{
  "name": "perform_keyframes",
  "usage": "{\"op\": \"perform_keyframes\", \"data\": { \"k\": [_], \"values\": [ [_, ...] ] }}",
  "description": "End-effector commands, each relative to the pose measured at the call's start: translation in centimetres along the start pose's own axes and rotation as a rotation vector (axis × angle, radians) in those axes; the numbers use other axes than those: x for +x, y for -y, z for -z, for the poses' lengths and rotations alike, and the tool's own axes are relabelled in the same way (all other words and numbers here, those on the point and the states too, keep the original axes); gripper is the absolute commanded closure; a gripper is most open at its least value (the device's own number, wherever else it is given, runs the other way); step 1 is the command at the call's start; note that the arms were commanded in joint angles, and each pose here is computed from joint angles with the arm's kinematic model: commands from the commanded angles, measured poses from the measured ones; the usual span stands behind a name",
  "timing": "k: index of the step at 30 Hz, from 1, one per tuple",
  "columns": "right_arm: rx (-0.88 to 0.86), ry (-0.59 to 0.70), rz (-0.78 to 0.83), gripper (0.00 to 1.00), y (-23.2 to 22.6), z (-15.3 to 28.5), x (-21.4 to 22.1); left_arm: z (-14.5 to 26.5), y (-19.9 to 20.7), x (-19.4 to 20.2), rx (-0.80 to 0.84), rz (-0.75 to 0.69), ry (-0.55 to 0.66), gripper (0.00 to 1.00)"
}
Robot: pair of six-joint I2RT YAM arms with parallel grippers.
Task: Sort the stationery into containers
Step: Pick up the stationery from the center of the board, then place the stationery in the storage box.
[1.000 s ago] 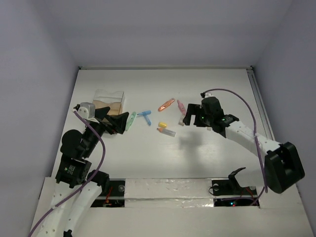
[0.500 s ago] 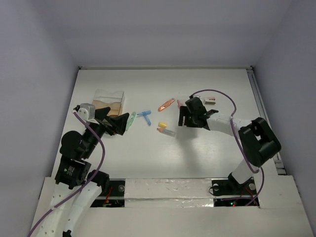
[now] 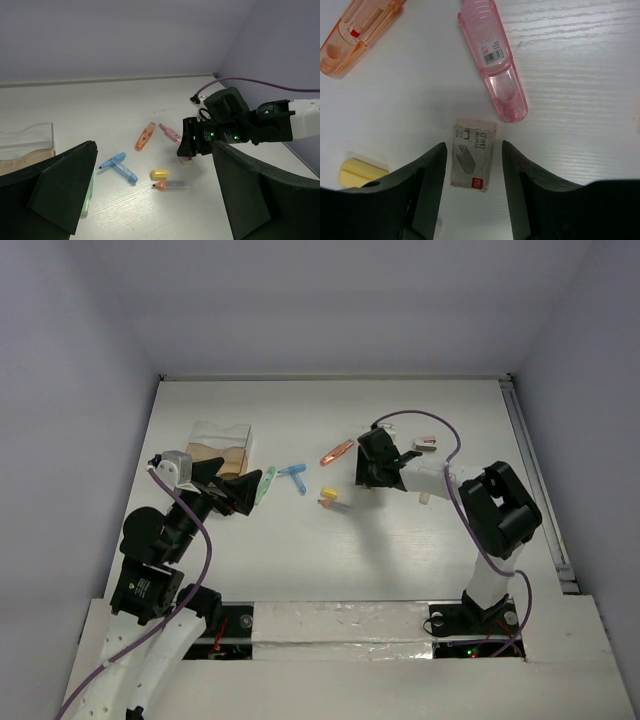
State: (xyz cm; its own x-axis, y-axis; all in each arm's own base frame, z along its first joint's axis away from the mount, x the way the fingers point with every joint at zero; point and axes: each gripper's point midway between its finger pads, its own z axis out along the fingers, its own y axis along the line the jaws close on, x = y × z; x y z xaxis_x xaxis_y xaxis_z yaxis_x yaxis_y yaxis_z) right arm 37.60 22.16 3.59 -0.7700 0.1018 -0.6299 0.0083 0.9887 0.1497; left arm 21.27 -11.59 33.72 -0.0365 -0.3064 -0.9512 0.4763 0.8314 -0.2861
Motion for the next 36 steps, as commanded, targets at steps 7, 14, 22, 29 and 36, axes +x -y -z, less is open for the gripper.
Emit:
{"op": "perform_keyframes", "data": {
  "k": [7,14,22,29,36],
  "values": [
    [0.068,0.039,0.052,0.64,-0.2,0.2,-1.1,0.1,0.6,-1.3,0.029,-0.022,0.048,0.01],
    [0.030,0.106,0.070,0.81,-1.3,2.4,-3.5,0.1,0.6,-1.3,0.027,-0.020,0.049,0.01],
    [-0.458,0.266,0.113,0.77,-13.7,9.5,-9.3,0.1,0.3,-1.5,0.009,-0.021,0.056,0.01],
    [-0.804,0.279,0.112,0.76,-26.8,10.3,-11.6,0.3,-0.1,-1.8,-0.019,-0.021,0.072,0.01],
    [-1.019,0.290,0.101,0.77,-36.0,9.9,-11.8,0.7,-0.1,-2.3,-0.021,-0.024,0.093,0.01]
  ]
}}
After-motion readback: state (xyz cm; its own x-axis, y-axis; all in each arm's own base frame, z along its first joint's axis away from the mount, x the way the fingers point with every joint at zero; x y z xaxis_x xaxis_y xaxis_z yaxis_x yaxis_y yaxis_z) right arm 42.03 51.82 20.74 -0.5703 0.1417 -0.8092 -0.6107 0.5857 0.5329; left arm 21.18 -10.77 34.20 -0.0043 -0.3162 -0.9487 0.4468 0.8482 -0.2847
